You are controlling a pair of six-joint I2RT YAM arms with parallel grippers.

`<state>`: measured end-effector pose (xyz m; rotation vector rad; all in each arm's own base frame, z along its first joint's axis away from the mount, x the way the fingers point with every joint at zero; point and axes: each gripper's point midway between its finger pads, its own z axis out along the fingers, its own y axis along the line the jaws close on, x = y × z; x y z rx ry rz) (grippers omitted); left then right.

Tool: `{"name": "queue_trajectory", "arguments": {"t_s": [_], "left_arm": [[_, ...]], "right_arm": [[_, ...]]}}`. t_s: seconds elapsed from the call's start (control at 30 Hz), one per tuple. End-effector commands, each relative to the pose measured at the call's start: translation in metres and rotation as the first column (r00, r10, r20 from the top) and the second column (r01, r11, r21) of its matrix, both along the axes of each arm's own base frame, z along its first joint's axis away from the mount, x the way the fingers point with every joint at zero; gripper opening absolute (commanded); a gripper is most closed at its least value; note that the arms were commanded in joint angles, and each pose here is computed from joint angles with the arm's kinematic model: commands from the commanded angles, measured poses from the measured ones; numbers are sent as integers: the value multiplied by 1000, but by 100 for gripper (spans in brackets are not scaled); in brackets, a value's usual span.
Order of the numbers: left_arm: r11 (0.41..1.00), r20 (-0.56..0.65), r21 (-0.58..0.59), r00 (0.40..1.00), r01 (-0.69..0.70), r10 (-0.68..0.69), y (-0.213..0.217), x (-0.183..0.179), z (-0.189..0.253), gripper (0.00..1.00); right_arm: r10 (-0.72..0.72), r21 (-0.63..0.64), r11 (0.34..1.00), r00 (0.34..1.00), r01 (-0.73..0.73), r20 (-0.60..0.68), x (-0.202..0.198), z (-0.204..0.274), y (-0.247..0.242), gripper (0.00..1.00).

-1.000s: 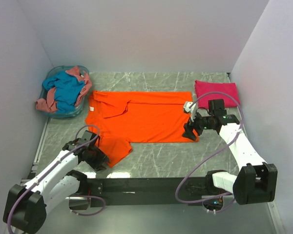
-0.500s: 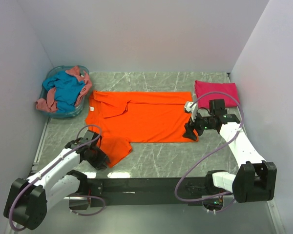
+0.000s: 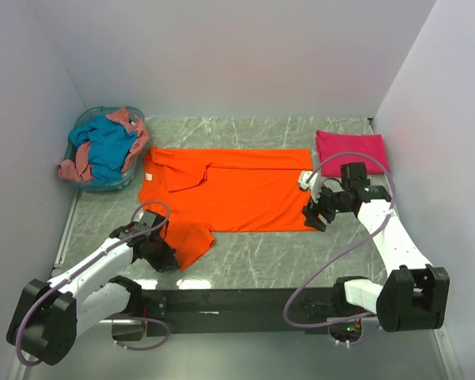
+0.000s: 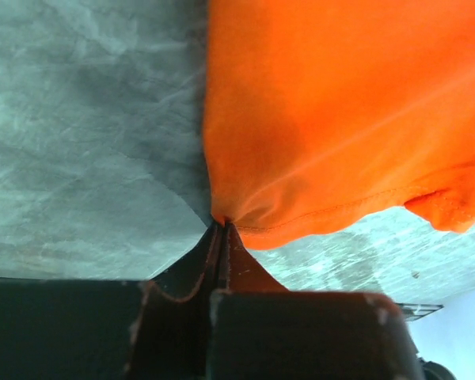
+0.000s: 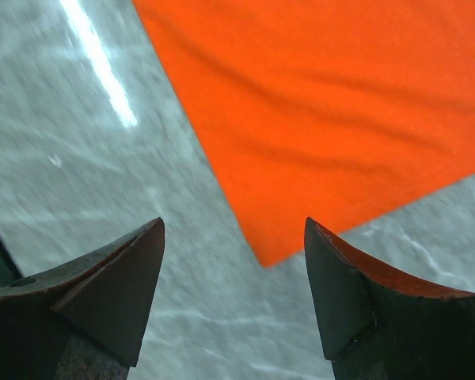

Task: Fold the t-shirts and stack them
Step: Fold the tshirt

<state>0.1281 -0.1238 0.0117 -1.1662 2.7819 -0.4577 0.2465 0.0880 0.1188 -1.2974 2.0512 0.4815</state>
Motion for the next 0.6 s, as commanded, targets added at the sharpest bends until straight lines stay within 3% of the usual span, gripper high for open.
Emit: {"name": "queue_trajectory", "arguments": {"t_s": [0.0, 0.17, 0.33, 0.57], "left_arm": [[998, 88, 53, 996, 28, -32, 8, 13, 3, 1], [999, 169, 16, 985, 33, -35, 4, 19, 24, 1], [999, 209, -24, 977, 48, -42, -2, 21, 39, 1], [997, 257, -43, 965, 59, -46, -6, 28, 55, 1]], "right_arm": [[134, -152, 981, 988, -122, 71, -13, -8, -24, 78], [286, -289, 925, 952, -245, 111, -16, -37, -68, 78], [331, -269, 908, 944, -323, -15, -16, -60, -81, 63], [359, -272, 895, 933, -353, -28, -4, -77, -70, 61]]}}
